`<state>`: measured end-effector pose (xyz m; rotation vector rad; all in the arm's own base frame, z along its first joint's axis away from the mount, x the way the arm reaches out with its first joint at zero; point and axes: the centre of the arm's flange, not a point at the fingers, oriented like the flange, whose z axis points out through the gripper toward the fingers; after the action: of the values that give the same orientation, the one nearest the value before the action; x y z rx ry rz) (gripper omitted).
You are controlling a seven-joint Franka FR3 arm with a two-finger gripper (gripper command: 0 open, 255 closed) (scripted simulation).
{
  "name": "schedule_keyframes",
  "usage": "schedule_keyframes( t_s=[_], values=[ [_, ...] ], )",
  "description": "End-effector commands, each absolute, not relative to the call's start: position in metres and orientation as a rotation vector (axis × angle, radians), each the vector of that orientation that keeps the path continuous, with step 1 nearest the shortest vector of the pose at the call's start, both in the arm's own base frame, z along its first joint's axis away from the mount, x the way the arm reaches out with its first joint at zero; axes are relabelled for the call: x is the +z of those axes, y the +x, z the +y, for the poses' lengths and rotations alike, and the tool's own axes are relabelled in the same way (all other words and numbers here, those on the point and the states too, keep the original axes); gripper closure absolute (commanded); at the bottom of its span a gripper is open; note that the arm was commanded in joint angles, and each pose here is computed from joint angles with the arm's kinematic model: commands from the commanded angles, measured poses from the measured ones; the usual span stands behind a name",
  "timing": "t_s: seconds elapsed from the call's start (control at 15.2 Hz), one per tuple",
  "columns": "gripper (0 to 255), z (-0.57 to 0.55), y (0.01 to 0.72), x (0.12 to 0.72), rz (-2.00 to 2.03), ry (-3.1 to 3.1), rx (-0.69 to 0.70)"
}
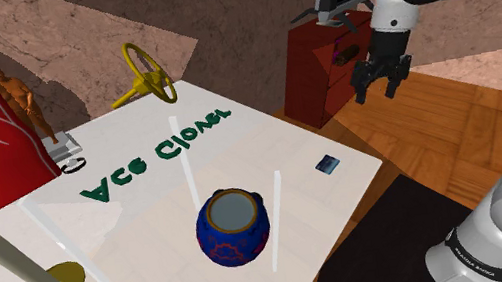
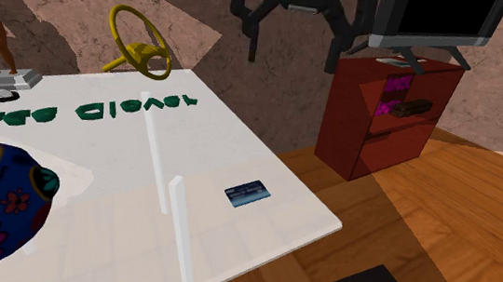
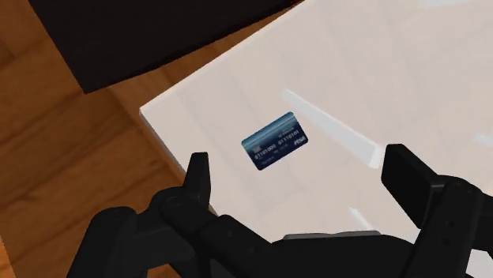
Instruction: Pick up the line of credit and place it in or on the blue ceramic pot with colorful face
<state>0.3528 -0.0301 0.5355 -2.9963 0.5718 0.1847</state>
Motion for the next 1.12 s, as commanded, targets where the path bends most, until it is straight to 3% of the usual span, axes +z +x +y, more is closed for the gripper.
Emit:
schedule_keyframes(
  t_s=[0.0, 1.06],
  values=[
    [0, -0.036, 0.368, 0.509, 0.732, -2.921, 0.240],
    [0, -0.084, 0.431, 0.288, 1.723, -2.084, 0.600]
  ],
)
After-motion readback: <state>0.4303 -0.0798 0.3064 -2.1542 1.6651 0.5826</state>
